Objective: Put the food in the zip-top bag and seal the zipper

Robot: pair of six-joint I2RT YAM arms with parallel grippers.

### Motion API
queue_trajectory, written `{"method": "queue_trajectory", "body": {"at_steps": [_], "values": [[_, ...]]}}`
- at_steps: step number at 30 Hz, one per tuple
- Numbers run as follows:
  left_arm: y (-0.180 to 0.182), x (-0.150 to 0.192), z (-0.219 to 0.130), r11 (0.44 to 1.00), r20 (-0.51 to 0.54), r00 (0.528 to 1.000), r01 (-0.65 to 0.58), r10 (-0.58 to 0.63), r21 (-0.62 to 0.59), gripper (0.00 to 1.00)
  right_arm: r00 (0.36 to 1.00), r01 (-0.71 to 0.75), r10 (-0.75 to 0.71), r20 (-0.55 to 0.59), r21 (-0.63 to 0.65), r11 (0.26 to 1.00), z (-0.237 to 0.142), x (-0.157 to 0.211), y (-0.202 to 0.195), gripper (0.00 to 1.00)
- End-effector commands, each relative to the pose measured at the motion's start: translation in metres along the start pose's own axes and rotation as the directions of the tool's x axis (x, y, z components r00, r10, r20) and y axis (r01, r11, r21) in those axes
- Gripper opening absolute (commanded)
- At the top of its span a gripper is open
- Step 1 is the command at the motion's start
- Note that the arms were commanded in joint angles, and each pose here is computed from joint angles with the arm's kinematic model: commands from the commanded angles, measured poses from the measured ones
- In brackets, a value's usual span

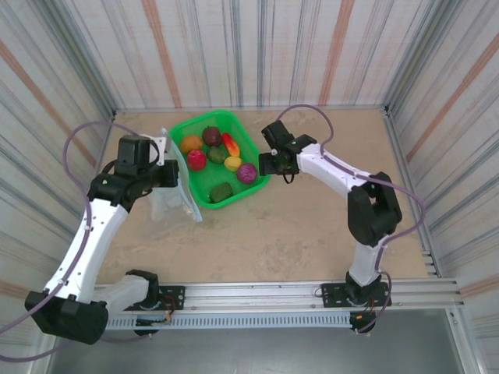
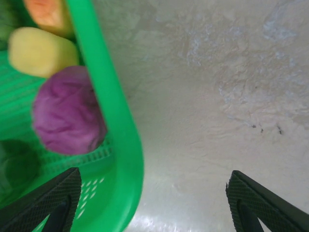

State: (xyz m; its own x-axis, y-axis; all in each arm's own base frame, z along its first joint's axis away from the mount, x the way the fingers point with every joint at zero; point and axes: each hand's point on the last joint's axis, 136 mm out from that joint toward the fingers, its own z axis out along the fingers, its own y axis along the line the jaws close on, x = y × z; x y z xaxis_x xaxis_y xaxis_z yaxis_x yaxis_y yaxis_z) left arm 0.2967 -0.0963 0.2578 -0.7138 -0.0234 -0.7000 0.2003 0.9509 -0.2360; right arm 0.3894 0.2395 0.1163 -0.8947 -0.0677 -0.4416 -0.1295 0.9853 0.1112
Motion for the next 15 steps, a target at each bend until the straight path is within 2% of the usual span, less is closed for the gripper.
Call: {"method": "queue_trajectory", "body": {"at_steps": [1,7,15], "values": [[-0.01,0.008,-0.009,0.998,-0.004,0.999,-0.046,0.046,0.044,0.0,0.998,0.011,-0.008,-0.069,0.042,0.999,0.01,0.013,-0.003,0.77],[-0.013,0.017,-0.003,0.997,-0.013,0.998,-0.059,0.06,0.054,0.0,0.998,-0.023,0.037,-0.058,0.215,0.976,0.01,0.033,-0.043,0.72],[-0.038,0.017,0.01,0.989,-0.018,0.996,-0.089,0.091,0.118,0.0,0.993,-0.12,0.118,0.025,0.316,0.941,-0.037,0.089,-0.104,0.72]]}}
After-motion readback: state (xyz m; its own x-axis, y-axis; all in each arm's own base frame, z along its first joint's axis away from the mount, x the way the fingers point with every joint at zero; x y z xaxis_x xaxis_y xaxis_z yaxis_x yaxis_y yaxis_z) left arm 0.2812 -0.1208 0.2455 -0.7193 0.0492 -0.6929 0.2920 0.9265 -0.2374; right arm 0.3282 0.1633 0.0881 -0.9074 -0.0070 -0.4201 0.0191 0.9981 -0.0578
